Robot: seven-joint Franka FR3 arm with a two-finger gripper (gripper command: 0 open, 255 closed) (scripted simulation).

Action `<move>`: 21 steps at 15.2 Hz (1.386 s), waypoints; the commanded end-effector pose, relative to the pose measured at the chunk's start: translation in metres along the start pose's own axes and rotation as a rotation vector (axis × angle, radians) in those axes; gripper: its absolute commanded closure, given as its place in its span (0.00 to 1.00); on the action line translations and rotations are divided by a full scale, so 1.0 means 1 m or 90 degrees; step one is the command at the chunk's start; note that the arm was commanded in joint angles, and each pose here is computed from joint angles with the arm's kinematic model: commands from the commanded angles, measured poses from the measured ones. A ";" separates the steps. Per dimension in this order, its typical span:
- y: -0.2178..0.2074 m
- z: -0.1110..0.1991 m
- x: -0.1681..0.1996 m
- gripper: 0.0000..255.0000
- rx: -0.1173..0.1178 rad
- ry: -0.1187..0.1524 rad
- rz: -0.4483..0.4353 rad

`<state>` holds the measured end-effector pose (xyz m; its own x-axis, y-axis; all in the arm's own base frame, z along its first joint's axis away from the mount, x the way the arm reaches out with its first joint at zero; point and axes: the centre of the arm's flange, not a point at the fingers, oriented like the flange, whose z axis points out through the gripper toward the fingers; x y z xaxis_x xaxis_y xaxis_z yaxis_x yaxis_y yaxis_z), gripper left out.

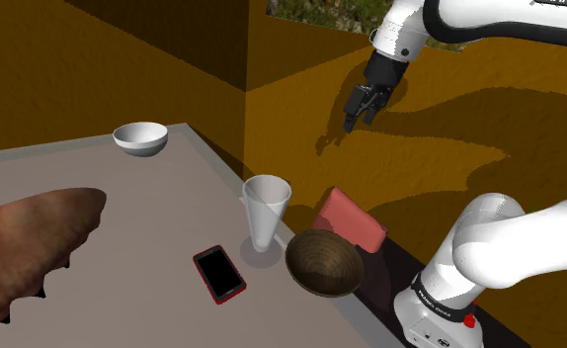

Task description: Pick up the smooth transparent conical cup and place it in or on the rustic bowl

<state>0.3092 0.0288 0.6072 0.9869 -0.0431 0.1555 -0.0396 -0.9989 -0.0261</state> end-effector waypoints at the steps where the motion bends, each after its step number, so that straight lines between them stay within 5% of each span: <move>1: 0.000 0.000 0.000 0.00 0.000 0.000 0.000; 17: -0.141 0.128 0.051 0.00 0.096 -0.060 0.006; 21: -0.144 0.149 0.049 0.00 0.096 -0.060 0.006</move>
<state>0.3864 0.1727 0.4768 0.9972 -0.0435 0.0610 -0.0322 -0.9840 -0.1753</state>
